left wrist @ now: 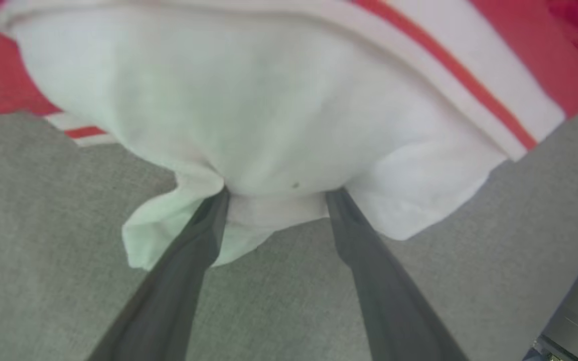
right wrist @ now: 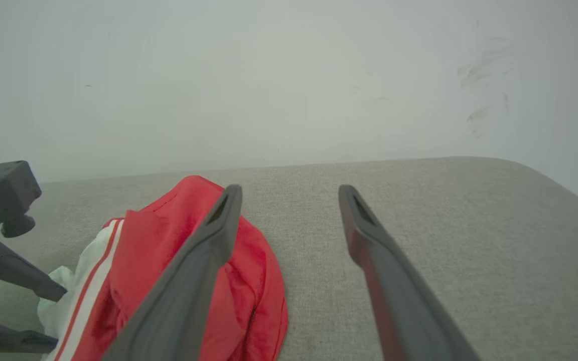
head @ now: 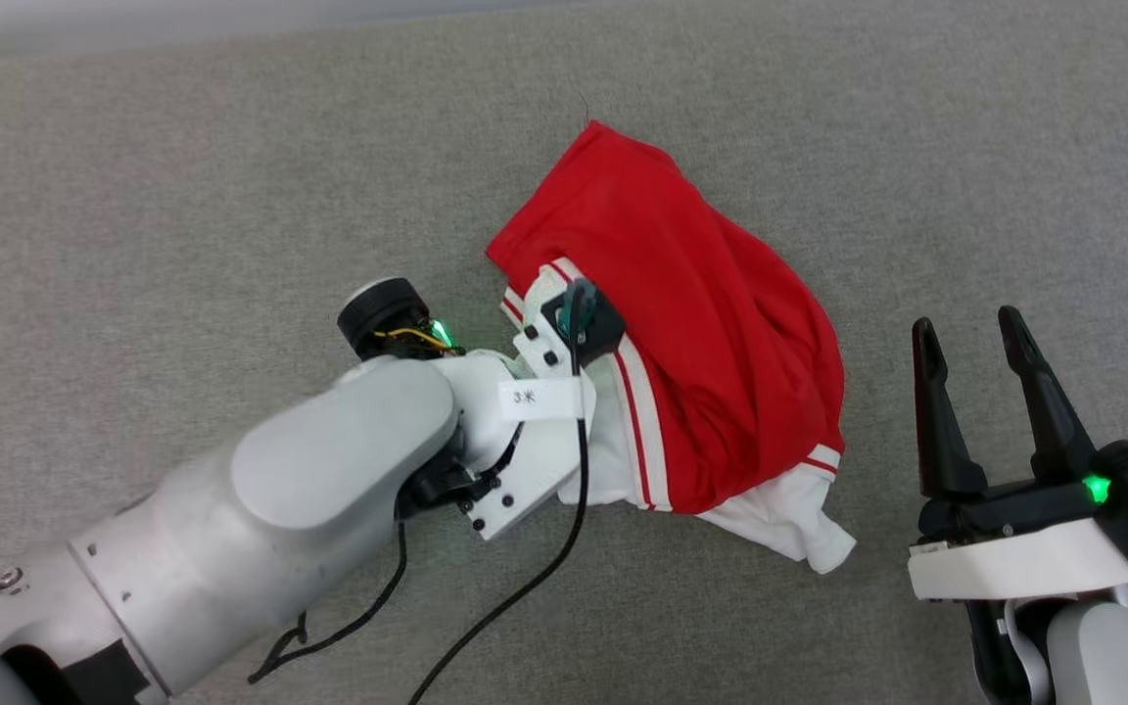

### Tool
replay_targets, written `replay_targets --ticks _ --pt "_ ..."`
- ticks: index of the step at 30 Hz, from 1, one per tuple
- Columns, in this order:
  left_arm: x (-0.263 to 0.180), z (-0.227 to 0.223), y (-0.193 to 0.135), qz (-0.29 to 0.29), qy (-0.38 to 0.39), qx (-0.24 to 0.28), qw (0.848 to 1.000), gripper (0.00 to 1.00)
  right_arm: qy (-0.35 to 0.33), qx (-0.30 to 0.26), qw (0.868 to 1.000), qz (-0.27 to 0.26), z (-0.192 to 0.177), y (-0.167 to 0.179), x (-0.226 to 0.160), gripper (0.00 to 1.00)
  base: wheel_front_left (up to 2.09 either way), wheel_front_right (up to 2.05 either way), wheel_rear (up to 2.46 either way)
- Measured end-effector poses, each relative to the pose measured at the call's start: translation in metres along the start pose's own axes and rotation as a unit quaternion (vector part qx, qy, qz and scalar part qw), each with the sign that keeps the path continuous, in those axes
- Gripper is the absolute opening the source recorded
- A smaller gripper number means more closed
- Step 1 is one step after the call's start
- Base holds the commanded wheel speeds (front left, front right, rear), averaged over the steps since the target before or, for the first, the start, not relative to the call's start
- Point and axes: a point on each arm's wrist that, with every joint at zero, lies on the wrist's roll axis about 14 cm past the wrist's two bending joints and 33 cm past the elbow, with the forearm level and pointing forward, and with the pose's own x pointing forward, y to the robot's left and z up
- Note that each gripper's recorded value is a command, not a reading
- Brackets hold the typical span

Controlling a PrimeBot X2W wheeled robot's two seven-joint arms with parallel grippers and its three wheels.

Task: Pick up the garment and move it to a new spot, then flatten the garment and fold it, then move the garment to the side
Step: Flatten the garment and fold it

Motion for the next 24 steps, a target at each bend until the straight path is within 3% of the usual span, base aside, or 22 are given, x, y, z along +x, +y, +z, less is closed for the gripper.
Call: replay_targets --ticks 6,7,8,9,12,19,24 --pt "0.013 -0.016 -0.005 -0.018 0.048 0.017 0.999 1.0 0.01 0.002 1.0 -0.009 -0.009 -0.007 0.006 1.0 0.0 0.0 0.0" --pt "0.014 -0.017 -0.006 -0.021 0.049 0.018 0.998 0.65 0.01 0.001 1.0 -0.01 -0.01 -0.008 0.007 1.0 0.0 0.0 0.0" --pt "0.014 -0.017 -0.006 -0.021 0.049 0.019 0.998 0.11 0.011 0.001 1.0 -0.01 -0.011 -0.008 0.007 1.0 0.0 0.0 0.0" --pt "0.014 -0.017 -0.006 -0.022 0.048 0.02 0.998 0.0 0.013 0.001 1.0 -0.011 -0.012 -0.008 0.007 1.0 0.0 0.0 0.0" --pt "0.012 -0.016 -0.01 -0.026 0.034 0.017 0.999 0.0 0.012 0.002 1.0 -0.009 -0.011 -0.007 0.008 1.0 0.0 0.0 0.0" --pt "-0.02 0.011 -0.014 -0.01 -0.087 0.022 0.996 0.0 -0.004 0.006 1.0 0.006 0.0 0.004 0.007 1.0 0.0 0.0 0.0" --pt "-0.057 0.011 0.006 0.026 -0.152 -0.006 0.988 0.0 -0.008 0.011 1.0 0.022 0.004 0.016 0.004 1.0 0.0 0.0 0.0"
